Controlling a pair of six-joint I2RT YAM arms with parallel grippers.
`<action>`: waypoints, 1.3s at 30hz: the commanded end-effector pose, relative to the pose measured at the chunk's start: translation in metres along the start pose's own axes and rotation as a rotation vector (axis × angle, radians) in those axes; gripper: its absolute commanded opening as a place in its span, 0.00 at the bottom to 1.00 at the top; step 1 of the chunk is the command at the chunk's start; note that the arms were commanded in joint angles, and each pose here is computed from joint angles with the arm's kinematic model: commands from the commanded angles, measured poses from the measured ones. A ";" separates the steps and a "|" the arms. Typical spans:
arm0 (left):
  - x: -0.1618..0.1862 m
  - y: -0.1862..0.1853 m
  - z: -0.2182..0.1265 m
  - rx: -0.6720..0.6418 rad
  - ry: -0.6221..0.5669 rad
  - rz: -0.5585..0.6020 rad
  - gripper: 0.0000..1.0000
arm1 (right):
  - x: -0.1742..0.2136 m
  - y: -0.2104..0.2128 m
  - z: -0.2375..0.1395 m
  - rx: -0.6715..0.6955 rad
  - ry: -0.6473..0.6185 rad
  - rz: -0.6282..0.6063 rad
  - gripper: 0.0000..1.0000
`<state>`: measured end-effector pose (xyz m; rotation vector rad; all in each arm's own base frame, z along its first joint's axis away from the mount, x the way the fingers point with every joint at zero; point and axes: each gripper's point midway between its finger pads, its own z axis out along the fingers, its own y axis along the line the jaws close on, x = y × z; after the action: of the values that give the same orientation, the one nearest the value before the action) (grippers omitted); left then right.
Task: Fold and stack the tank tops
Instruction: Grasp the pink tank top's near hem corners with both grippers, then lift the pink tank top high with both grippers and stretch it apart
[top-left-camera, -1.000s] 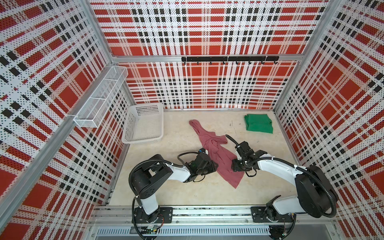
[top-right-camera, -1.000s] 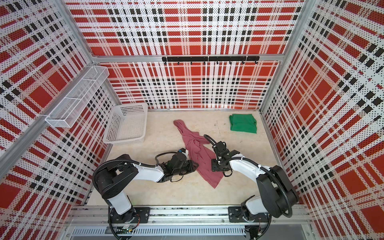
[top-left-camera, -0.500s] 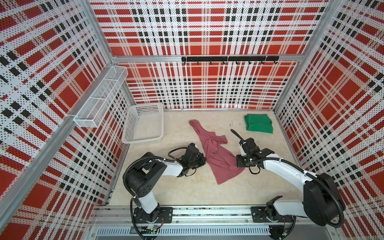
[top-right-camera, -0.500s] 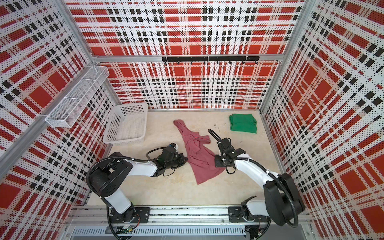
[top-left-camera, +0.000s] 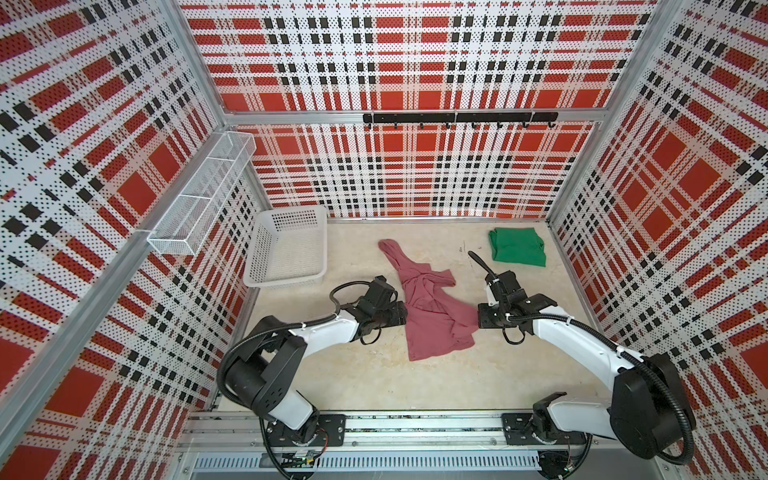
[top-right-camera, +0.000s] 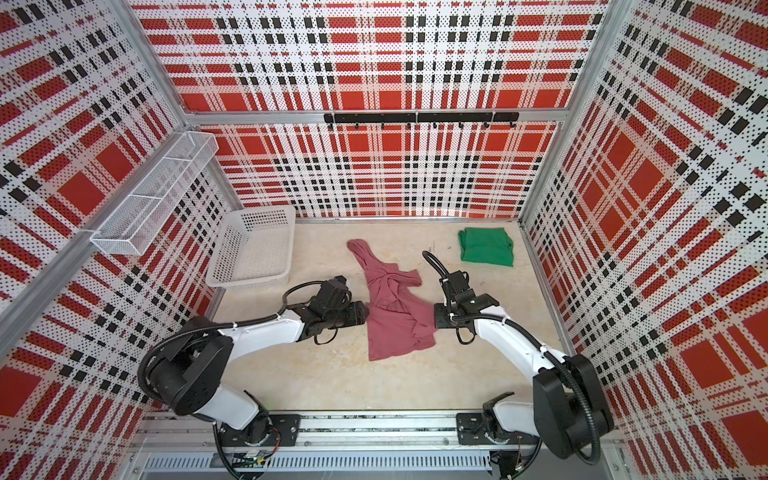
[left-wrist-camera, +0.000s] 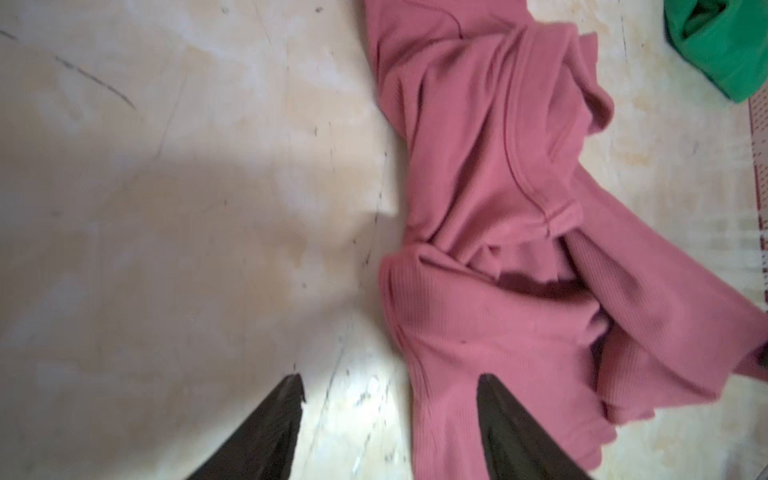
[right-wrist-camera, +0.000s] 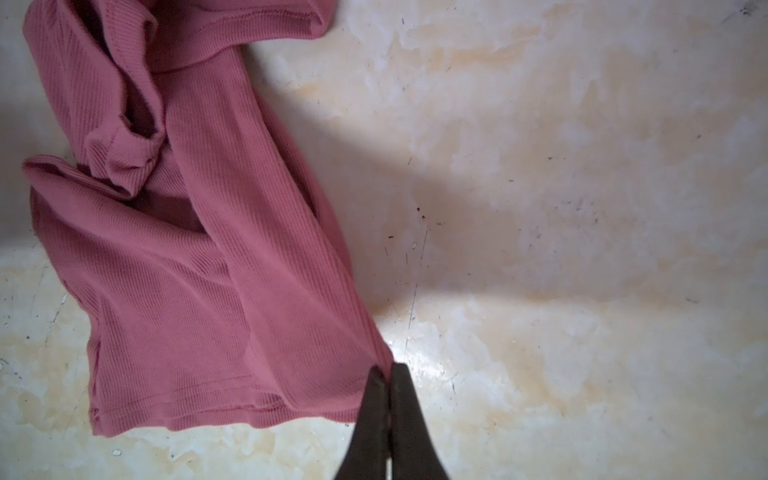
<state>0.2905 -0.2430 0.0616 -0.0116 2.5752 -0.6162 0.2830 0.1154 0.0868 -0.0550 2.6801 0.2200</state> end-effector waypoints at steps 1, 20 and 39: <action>0.044 0.000 -0.015 -0.057 0.122 0.028 0.67 | 0.001 -0.005 0.000 0.015 -0.002 0.000 0.00; 0.124 -0.029 0.009 0.122 0.327 -0.100 0.42 | -0.002 -0.006 -0.005 0.018 -0.026 0.003 0.00; -0.130 -0.049 -0.117 0.107 -0.232 0.004 0.00 | -0.114 -0.012 -0.104 0.022 -0.386 0.004 0.00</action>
<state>0.3289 -0.2620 0.1752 -0.0596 2.4423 -0.8091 0.3294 0.1004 0.1802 -0.0234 2.4336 0.1887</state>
